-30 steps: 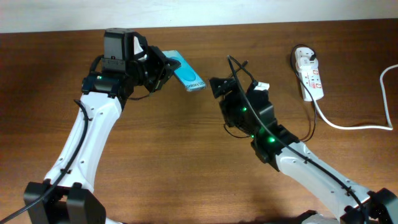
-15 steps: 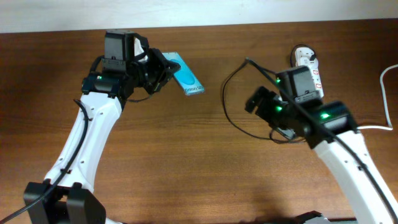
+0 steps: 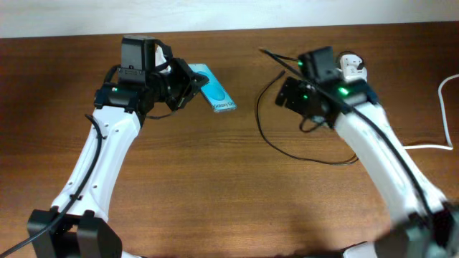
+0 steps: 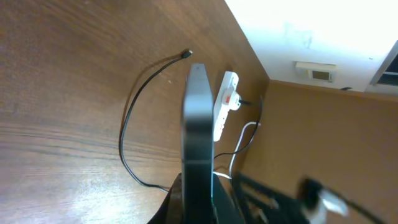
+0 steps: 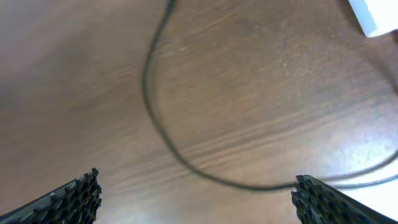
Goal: Plug charger to phone and switch on socket
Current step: 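Move the right gripper to the black cable's connector end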
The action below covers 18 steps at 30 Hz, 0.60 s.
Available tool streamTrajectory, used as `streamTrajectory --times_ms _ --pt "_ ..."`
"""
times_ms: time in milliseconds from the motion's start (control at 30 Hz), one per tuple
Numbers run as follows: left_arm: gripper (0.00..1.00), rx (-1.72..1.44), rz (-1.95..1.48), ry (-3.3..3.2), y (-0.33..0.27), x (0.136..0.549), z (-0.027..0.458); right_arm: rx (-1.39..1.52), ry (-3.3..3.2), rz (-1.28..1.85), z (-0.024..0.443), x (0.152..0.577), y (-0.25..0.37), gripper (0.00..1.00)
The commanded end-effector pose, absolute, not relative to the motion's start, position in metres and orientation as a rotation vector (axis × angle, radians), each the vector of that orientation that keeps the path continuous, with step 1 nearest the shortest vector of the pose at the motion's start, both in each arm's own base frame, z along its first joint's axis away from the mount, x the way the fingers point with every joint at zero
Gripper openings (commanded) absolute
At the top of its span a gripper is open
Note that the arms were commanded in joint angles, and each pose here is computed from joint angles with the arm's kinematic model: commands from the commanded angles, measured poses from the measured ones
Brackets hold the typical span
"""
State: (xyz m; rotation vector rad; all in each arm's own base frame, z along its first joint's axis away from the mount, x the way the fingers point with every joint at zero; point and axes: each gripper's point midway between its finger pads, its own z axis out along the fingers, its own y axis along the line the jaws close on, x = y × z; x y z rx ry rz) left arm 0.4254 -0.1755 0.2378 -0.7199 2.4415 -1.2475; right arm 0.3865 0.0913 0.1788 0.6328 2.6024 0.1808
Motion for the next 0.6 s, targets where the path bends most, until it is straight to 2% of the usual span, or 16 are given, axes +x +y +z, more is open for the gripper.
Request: streamTrajectory --times_ms 0,100,167,333,567 --pt "0.0 -0.687 -1.27 2.45 -0.177 0.423 0.239 0.572 2.607 -0.004 0.144 0.443 0.086 0.99" --pt "0.0 -0.702 -1.263 2.466 -0.177 0.42 0.236 0.58 2.584 -0.047 0.098 0.5 0.095 0.98" --pt "0.0 -0.71 -1.255 2.476 -0.176 0.418 0.234 0.585 2.56 -0.031 0.062 0.529 0.103 0.91" --pt "0.0 -0.726 -1.241 2.493 -0.175 0.416 0.231 0.612 2.507 -0.017 0.03 0.551 0.106 0.83" --pt "0.0 -0.755 -1.183 2.488 -0.168 0.419 0.226 0.685 2.456 0.02 0.012 0.563 0.108 0.84"
